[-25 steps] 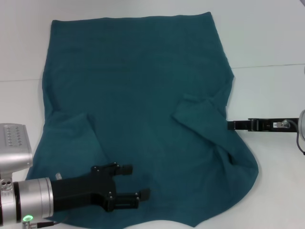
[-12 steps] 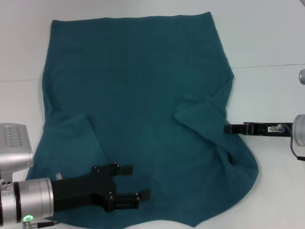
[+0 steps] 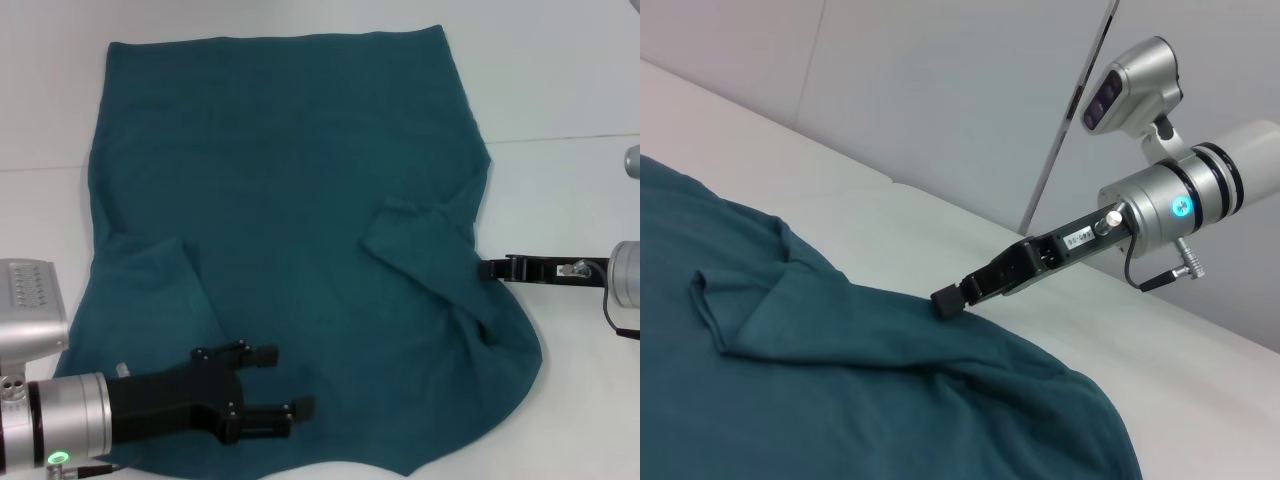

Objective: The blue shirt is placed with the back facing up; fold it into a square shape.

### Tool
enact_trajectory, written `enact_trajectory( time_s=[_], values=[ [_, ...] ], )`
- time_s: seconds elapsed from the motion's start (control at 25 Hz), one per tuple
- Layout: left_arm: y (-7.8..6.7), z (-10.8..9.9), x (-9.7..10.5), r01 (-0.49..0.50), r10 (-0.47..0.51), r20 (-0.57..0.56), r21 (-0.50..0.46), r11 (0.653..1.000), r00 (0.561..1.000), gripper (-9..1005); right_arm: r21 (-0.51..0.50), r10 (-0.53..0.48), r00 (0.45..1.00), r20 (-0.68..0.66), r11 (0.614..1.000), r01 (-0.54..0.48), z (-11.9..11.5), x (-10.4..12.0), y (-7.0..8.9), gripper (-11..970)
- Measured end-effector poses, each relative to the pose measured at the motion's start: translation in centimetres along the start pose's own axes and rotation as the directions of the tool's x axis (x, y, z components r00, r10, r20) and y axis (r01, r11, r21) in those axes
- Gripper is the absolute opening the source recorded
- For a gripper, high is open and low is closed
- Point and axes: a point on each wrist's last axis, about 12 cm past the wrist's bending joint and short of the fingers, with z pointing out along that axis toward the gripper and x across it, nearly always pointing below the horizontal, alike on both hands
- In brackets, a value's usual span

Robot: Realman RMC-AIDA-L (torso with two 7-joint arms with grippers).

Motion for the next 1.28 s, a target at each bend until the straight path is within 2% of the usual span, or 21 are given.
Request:
enact_trajectory(
  time_s=[0.16,0.36,0.48,0.84,1.12,1.28],
  values=[
    [0.0,0.0,0.0,0.001,-0.001,0.000,0.000,1.000,1.000,921,-0.016,-0.001,1.000,0.015,1.000,0.001,-0.3,0.2,-0.2,262],
    [0.0,0.0,0.1,0.003,-0.003,0.000,0.000,1.000,1.000,921,-0.019,0.003,1.000,0.026,1.000,-0.002,-0.4,0.4,-0.3,21],
    [0.0,0.0,0.1,0.003,-0.003,0.000,0.000,1.000,1.000,922,-0.017,0.015,0.999,0.048,1.000,-0.014,-0.7,0.7,-0.6,-1],
    [-0.1,0.0,0.2,0.008,-0.008,0.001,0.002,1.000,1.000,921,-0.070,0.060,0.980,0.188,0.996,-0.048,-3.6,2.0,-2.2,34],
    [-0.3,0.1,0.2,0.011,-0.011,0.005,0.009,1.000,1.000,921,-0.134,-0.007,0.978,0.206,0.990,0.035,-4.2,2.6,-1.7,62],
    [-0.3,0.1,0.2,0.011,-0.011,0.007,0.010,1.000,1.000,921,-0.175,-0.045,0.980,0.196,0.981,0.080,-3.5,2.3,-0.6,78]
  ],
)
